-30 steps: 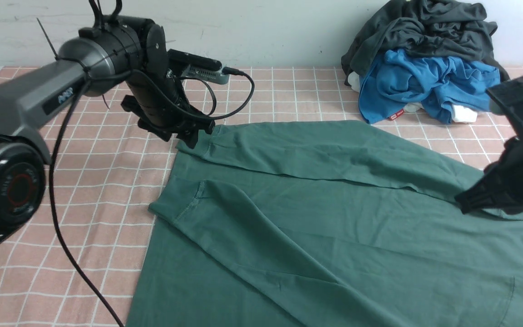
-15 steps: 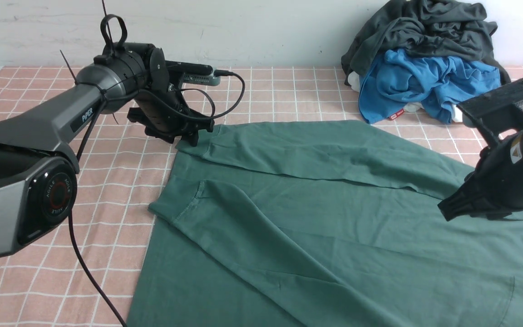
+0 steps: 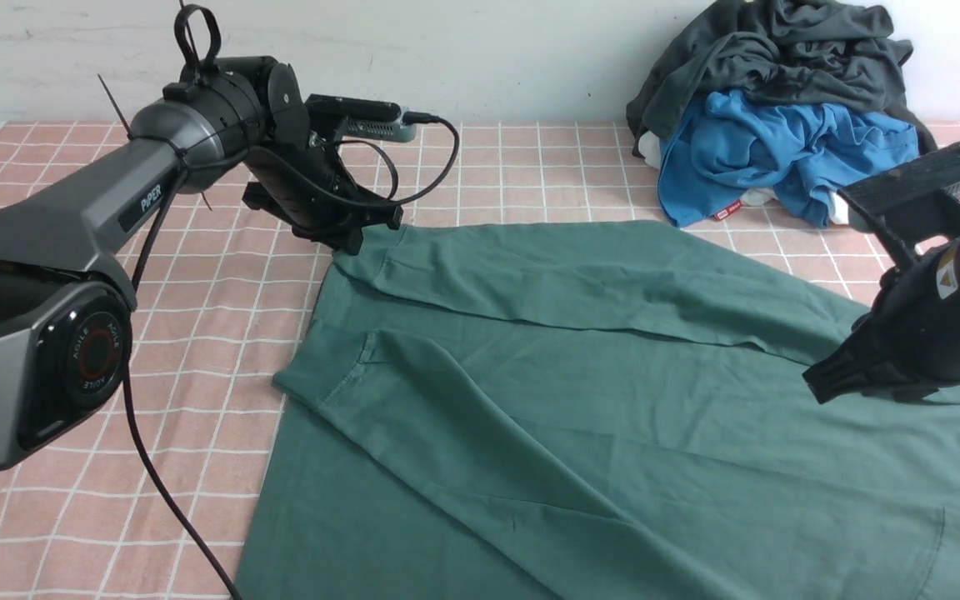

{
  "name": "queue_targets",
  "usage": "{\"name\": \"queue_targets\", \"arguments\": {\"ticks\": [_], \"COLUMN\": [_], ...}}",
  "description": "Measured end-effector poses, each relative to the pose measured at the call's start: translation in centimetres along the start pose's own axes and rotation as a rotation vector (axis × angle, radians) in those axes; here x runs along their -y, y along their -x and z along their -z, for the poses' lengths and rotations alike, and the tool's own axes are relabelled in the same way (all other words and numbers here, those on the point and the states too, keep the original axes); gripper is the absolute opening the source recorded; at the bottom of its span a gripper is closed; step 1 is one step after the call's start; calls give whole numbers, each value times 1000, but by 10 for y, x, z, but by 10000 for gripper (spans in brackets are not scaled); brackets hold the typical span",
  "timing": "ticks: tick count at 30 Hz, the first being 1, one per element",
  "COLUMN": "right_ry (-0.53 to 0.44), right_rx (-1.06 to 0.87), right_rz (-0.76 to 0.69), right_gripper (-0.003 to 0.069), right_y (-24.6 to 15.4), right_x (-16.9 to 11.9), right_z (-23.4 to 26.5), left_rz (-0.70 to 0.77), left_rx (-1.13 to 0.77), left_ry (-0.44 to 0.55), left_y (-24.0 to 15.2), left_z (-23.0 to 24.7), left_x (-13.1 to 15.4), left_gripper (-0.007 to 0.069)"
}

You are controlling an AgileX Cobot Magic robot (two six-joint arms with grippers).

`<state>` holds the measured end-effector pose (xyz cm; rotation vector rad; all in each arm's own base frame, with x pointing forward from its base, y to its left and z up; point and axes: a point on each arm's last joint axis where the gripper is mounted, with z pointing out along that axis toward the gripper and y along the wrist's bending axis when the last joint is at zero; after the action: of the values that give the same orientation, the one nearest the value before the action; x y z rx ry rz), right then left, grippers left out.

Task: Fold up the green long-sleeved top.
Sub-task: Use the left arm to clamp the cuff farthest from it

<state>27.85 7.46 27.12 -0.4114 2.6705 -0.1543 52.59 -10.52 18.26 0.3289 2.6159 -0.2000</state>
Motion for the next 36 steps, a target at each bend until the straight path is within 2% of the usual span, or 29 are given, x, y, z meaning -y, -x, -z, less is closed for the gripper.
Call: {"name": "queue_targets", "arguments": {"ticks": [9,13,18,25,33,36], "right_ry": [-2,-1,-1,-1,1,1], "right_rx": [10,12,12,12,26,26], "right_rz": [3,3,2,2,2,2], "right_gripper": [21,21,21,22,22,22], "right_y": [1,1,1,1,2,2], "right_x": [0,0,0,0,0,0], "right_z": [0,0,0,0,0,0], "left_rz": [-33,-41,-51,-48,-45,-44], "left_rx": [12,17,-14,-86,-118,-113], "left_ry": [-20,-12,9,19,21,22], "left_y": [13,14,10,-5,-13,-13], "left_z": [63,71,56,11,-12,-12], "left_x": [18,19,15,9,6,6], "left_gripper": [27,27,27,42,122,181]}}
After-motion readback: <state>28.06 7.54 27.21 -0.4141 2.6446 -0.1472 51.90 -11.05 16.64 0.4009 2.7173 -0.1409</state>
